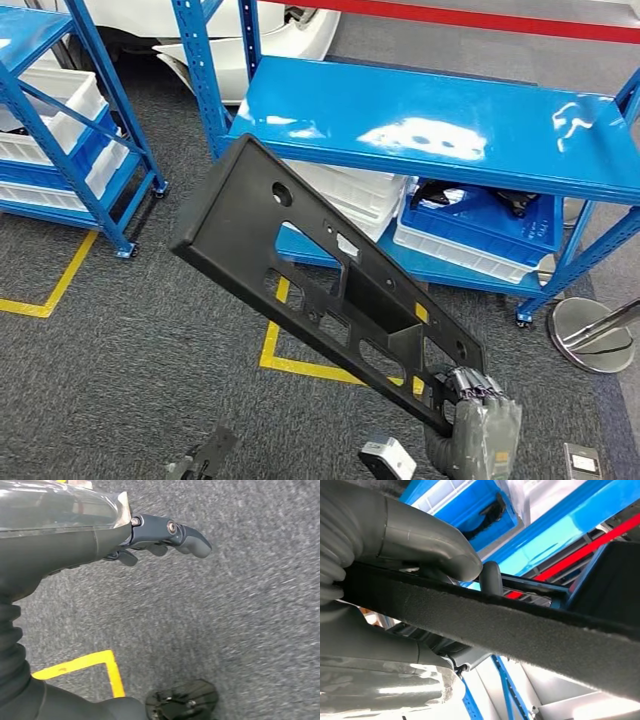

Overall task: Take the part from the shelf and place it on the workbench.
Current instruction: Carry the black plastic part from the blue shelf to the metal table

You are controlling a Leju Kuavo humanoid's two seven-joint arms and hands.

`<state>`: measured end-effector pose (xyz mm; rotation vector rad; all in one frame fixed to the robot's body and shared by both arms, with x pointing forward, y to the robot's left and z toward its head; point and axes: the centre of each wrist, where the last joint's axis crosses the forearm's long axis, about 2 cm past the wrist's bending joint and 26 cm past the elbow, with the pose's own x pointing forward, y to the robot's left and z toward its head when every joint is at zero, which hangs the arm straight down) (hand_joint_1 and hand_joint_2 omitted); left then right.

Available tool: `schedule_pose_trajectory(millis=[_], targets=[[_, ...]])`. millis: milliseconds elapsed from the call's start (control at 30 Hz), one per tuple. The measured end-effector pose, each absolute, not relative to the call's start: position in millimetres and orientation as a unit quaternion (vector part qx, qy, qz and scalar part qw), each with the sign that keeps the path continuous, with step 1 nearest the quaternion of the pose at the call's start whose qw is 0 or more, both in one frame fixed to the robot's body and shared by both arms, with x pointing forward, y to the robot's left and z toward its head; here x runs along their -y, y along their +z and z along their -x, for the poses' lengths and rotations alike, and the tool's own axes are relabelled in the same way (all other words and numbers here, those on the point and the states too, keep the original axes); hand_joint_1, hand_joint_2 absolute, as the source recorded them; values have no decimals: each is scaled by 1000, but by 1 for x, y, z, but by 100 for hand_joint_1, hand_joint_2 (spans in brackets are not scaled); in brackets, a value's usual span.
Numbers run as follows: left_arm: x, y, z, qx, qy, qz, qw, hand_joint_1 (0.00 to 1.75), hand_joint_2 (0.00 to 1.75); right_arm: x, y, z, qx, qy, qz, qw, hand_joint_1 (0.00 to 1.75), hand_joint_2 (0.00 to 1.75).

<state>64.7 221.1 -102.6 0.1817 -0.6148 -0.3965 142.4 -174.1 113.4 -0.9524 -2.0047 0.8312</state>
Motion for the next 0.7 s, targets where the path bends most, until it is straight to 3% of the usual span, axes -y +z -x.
schedule_pose_trajectory(millis=[700], targets=[[-221, -103, -63, 296, -194, -89, 931, 0, 175, 175, 113, -142, 782, 319, 369, 388, 175, 175]])
